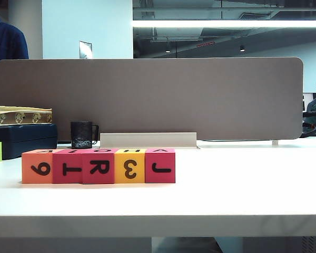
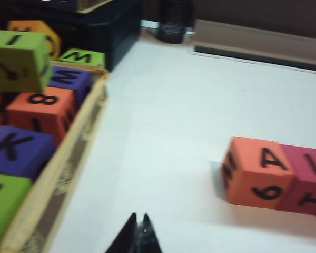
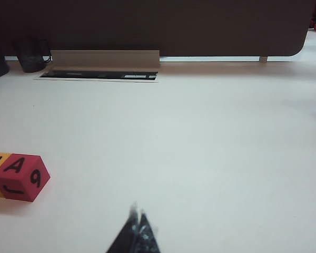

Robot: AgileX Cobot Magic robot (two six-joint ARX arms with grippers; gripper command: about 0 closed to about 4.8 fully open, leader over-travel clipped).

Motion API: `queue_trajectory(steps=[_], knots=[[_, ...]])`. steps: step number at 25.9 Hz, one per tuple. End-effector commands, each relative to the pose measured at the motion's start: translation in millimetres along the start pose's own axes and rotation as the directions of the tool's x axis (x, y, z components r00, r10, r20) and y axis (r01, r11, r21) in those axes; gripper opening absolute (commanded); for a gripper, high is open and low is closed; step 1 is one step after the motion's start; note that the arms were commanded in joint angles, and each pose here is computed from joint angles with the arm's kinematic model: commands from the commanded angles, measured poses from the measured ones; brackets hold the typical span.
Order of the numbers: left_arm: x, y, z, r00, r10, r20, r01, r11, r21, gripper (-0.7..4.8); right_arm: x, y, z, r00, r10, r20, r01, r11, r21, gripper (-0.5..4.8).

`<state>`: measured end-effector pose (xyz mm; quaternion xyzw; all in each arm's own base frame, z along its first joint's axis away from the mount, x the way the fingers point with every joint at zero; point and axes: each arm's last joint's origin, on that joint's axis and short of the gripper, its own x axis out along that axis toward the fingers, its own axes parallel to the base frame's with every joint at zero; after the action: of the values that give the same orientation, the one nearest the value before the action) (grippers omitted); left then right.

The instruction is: Select the appropriate blocks from the scattered letter blocks on the table and arrange them in a row to spell out "ALOHA".

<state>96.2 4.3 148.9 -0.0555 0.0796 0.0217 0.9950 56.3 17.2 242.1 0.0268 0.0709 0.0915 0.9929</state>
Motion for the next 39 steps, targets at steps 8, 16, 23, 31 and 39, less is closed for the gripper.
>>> queue_trajectory(steps=[8,16,23,31,39], knots=[[-0.2,-0.8,-2.8,0.999,0.008,-0.032,-0.004,0.993,0.121,-0.06,-0.9,0.2,3.0,1.0,0.004,0.02,-0.004,1.0,0.005,-0.01],[-0.2,-1.2,-1.8,1.0,-0.004,-0.024,0.007,0.996,0.09,-0.06,-0.9,0.2,3.0,1.0,0.004,0.02,-0.004,1.0,0.005,-0.01],[-0.2,-1.1,-1.6,1.0,-0.004,-0.021,0.006,0.996,0.091,-0.06,-1.1,0.1,3.0,1.0,0.004,0.021,-0.004,1.0,0.006,-0.01],[-0.2,-1.1,-1.6,1.0,-0.004,-0.021,0.006,0.996,0.091,-0.06,-1.1,0.1,3.0,1.0,0.004,0.021,-0.004,1.0,0.006,-0.01],[-0.2,-1.1,-1.6,1.0,-0.004,-0.021,0.006,0.996,0.091,-0.06,-1.0,0.1,2.3,1.0,0.003,0.015,-0.003,1.0,0.002,-0.01]])
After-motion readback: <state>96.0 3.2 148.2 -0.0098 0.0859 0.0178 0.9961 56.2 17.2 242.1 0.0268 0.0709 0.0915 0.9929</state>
